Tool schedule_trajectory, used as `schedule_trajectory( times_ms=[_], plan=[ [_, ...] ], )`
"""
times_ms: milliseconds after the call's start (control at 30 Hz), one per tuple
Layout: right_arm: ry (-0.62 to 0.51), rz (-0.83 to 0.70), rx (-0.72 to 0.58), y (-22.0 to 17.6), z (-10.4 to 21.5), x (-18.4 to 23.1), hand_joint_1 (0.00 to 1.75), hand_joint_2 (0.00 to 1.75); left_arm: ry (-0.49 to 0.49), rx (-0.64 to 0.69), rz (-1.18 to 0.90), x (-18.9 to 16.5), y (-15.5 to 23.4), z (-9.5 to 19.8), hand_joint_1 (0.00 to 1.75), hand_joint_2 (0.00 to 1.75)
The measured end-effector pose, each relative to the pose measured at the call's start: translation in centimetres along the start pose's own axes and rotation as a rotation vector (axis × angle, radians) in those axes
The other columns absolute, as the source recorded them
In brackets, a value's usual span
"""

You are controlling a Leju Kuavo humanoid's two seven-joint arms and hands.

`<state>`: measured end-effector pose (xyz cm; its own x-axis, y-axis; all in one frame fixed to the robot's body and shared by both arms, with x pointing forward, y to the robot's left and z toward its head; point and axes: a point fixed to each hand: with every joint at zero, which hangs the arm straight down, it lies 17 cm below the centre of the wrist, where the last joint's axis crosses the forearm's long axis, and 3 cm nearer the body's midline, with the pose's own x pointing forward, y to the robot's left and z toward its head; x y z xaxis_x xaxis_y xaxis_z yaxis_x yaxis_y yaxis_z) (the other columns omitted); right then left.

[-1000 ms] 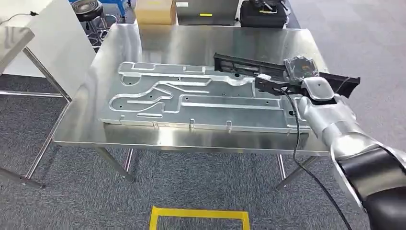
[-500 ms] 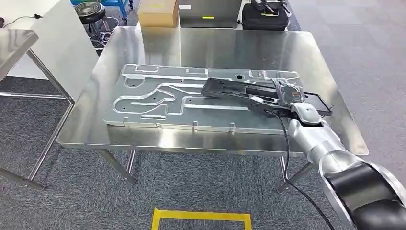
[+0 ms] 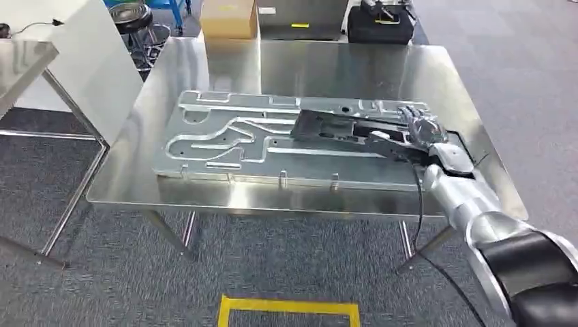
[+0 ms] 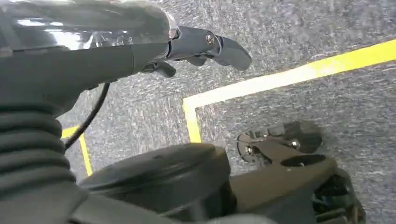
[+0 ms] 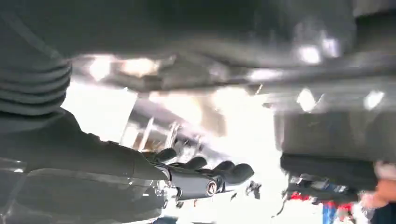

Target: Take the parts from the cabinet and place them on the table.

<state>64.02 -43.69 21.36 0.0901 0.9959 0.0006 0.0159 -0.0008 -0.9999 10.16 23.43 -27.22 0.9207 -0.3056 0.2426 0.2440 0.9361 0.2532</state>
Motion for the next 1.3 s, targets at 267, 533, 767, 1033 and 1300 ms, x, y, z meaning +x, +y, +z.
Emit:
schedule_trajectory(
  times_ms=[267,533,767,1033,1300],
  plan=[
    [0.119,0.17,-0.07,-13.9,-1.3,-10.5,0.0,0.0,0.013,-0.032,0.02,-0.4,-0.6,0.1,0.0,0.0],
    [0.211,0.211,-0.388,-26.2,2.4,-18.8,0.0,0.0,0.003,-0.021,0.071,0.0,-0.6,0.1,0.0,0.0],
    [0.111,0.225,-0.756,-18.4,12.6,-18.8,0.0,0.0,0.019,-0.001,0.105,-0.2,-0.4,0.2,0.0,0.0],
    [-0.103,0.222,-1.028,-18.4,22.6,-12.9,0.0,0.0,0.038,0.021,0.125,0.2,-0.1,0.1,0.0,0.0],
    [0.48,-0.16,-0.878,0.9,34.9,-18.7,0.0,1.75,0.07,0.034,0.148,-0.7,-0.2,0.2,0.0,0.0]
  ],
)
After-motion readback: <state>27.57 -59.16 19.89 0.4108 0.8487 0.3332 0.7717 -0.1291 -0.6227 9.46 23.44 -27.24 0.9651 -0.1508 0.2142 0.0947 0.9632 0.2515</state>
